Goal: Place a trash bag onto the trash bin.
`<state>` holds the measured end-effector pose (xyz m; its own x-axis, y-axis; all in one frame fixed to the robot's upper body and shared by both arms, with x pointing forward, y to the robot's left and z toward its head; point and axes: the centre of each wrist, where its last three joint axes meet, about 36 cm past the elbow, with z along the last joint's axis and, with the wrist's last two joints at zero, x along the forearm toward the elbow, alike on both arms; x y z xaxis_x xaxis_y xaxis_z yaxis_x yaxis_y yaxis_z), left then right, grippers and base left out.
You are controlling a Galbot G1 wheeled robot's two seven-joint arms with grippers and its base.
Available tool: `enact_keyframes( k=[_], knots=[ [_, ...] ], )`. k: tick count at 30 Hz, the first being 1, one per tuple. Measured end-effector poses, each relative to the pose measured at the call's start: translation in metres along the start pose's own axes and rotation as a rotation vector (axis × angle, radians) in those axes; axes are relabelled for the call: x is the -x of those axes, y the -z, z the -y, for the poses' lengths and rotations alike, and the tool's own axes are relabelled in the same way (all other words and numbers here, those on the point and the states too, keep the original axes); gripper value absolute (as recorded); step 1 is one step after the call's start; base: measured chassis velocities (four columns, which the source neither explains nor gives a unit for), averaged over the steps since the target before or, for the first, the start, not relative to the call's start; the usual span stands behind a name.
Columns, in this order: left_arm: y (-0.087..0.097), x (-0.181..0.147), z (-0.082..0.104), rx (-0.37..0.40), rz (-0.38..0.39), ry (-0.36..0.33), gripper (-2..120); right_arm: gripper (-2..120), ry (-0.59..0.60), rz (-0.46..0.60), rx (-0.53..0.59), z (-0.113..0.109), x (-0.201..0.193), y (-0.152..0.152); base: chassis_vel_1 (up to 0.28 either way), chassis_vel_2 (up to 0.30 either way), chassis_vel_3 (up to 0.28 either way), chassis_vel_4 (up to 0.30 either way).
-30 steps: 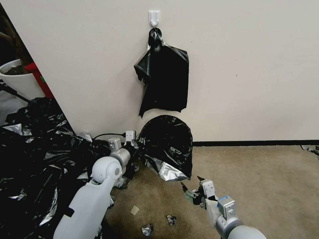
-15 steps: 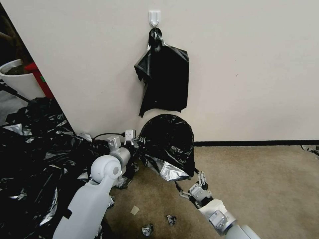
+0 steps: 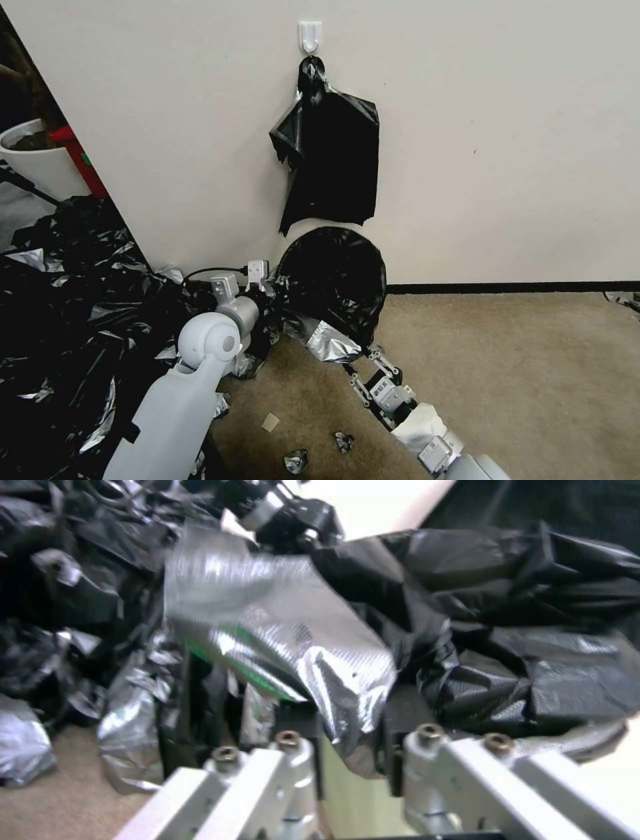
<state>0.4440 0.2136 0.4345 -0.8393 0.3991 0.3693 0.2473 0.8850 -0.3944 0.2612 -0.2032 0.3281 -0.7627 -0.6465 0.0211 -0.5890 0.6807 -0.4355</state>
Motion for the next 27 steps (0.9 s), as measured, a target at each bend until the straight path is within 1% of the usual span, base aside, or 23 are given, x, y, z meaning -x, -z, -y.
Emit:
enact_keyframes(
  k=[1, 2, 3, 4, 5, 7, 8, 11, 12, 13, 16, 17, 19, 21, 23, 24, 25, 27],
  knots=[
    [0.000, 0.000, 0.000, 0.000, 0.000, 0.000, 3, 14, 0.000, 0.000, 0.000, 0.000, 0.000, 0.000, 0.000, 0.000, 0.000, 0.000],
    [0.000, -0.001, 0.001, 0.000, -0.001, -0.001, 3, 10, 0.021, 0.004, 0.001, 0.001, 0.001, -0.003, 0.000, 0.000, 0.000, 0.000],
    [-0.001, -0.002, 0.001, 0.000, -0.001, -0.004, 3, 4, 0.048, 0.001, -0.001, 0.001, 0.002, -0.007, 0.000, 0.000, 0.000, 0.000],
    [-0.001, -0.002, 0.001, 0.000, -0.001, -0.004, 3, 4, 0.048, 0.001, -0.001, 0.001, 0.002, -0.007, 0.000, 0.000, 0.000, 0.000],
    [-0.001, -0.003, 0.003, 0.000, -0.001, -0.007, 3, 0, 0.083, -0.009, -0.006, 0.003, 0.004, -0.013, 0.000, 0.000, 0.000, 0.000],
    [-0.002, -0.006, 0.005, -0.004, -0.005, -0.015, 3, 0, 0.137, -0.036, -0.032, 0.009, 0.010, -0.025, 0.000, 0.000, 0.000, 0.000],
    [-0.002, -0.006, 0.005, -0.004, -0.005, -0.015, 3, 0, 0.137, -0.036, -0.032, 0.009, 0.010, -0.025, 0.000, 0.000, 0.000, 0.000],
    [-0.003, -0.012, 0.007, -0.009, -0.014, -0.028, 3, 0, 0.192, -0.097, -0.104, 0.025, 0.024, -0.049, 0.000, 0.000, 0.000, 0.000],
    [-0.004, -0.015, 0.008, -0.009, -0.019, -0.032, 3, 0, 0.195, -0.124, -0.142, 0.032, 0.030, -0.059, 0.000, 0.000, 0.000, 0.000],
    [-0.004, -0.015, 0.008, -0.009, -0.019, -0.032, 3, 0, 0.195, -0.124, -0.142, 0.032, 0.030, -0.059, 0.000, 0.000, 0.000, 0.000],
    [-0.008, -0.023, 0.012, -0.008, -0.031, -0.042, 3, 0, 0.155, -0.209, -0.281, 0.057, 0.044, -0.080, 0.000, 0.000, 0.000, 0.000],
    [-0.008, -0.023, 0.012, -0.008, -0.031, -0.042, 3, 0, 0.155, -0.209, -0.281, 0.057, 0.044, -0.080, 0.000, 0.000, 0.000, 0.000],
    [-0.011, -0.027, 0.013, -0.008, -0.035, -0.045, 3, 0, 0.126, -0.238, -0.338, 0.069, 0.048, -0.084, 0.000, 0.000, 0.000, 0.000],
    [-0.013, -0.028, 0.014, -0.008, -0.037, -0.046, 3, 0, 0.114, -0.244, -0.340, 0.070, 0.048, -0.084, 0.000, 0.000, 0.000, 0.000],
    [-0.014, -0.029, 0.013, -0.012, -0.025, -0.045, 3, 0, 0.082, -0.232, -0.306, 0.066, 0.045, -0.080, 0.000, 0.000, 0.000, 0.000],
    [-0.014, -0.028, 0.013, -0.014, -0.014, -0.047, 3, 5, 0.082, -0.215, -0.269, 0.061, 0.042, -0.081, 0.000, 0.000, 0.000, 0.000],
    [-0.014, -0.028, 0.013, -0.014, -0.014, -0.047, 3, 5, 0.082, -0.215, -0.269, 0.061, 0.042, -0.081, 0.000, 0.000, 0.000, 0.000],
    [-0.013, -0.027, 0.011, -0.019, 0.005, -0.046, 3, 15, 0.144, -0.164, -0.179, 0.055, 0.033, -0.086, 0.000, 0.000, 0.000, 0.000]
  ],
)
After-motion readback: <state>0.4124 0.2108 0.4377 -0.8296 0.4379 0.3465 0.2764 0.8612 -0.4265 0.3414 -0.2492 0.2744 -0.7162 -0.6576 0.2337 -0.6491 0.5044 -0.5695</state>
